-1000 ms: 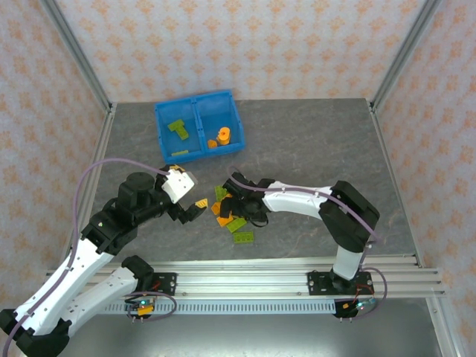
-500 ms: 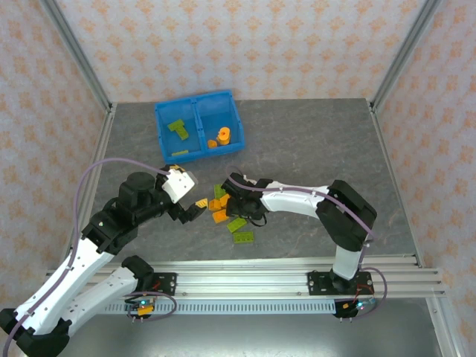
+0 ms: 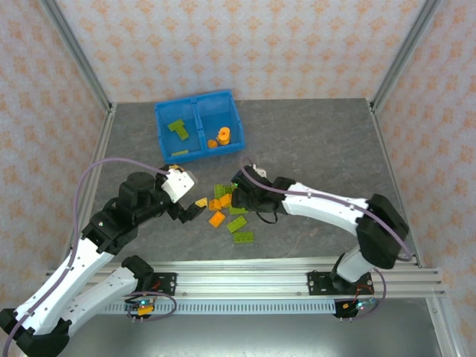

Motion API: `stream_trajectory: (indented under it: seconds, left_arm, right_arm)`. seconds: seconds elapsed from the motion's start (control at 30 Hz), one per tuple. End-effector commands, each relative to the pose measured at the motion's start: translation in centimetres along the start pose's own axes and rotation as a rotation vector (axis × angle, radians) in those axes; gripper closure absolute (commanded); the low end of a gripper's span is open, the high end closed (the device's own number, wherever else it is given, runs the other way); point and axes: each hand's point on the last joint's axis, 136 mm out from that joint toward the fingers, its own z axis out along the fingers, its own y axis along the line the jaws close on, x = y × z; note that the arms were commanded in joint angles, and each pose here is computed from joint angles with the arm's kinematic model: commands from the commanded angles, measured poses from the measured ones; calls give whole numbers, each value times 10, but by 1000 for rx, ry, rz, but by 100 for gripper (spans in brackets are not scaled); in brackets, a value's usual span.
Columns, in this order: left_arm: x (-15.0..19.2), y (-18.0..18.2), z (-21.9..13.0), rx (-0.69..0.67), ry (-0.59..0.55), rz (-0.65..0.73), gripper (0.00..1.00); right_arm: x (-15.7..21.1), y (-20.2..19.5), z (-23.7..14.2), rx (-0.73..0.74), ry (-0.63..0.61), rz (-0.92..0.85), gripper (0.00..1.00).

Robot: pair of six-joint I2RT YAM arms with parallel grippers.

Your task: Sort the legos into containers by color

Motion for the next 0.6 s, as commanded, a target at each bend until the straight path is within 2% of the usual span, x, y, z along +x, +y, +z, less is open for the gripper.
stream_trajectory:
  seconds: [0.0, 0.1, 0.2, 0.33, 0.37, 0.57]
  left_arm:
    - [2, 2, -3, -16, 6, 9, 0]
    - [2, 6, -5, -43, -3, 1, 0]
    - [6, 27, -8, -167, 20, -44, 0]
    - [21, 79, -22, -483, 114, -131, 0]
    - [24, 86, -25, -525, 129, -137, 0]
    - [26, 90, -28, -551, 132, -142, 0]
  right_arm:
    - [-38, 12, -42, -36, -162, -75, 49]
    - [-78, 38, -68, -64, -290, -160, 50]
    - [-120, 56, -67, -31, -362, -213, 50]
    - [-180, 71, -33, -6, -373, -202, 51]
    - [-193, 73, -23, 9, -379, -205, 51]
    - [-260, 83, 51, 57, -374, -197, 52]
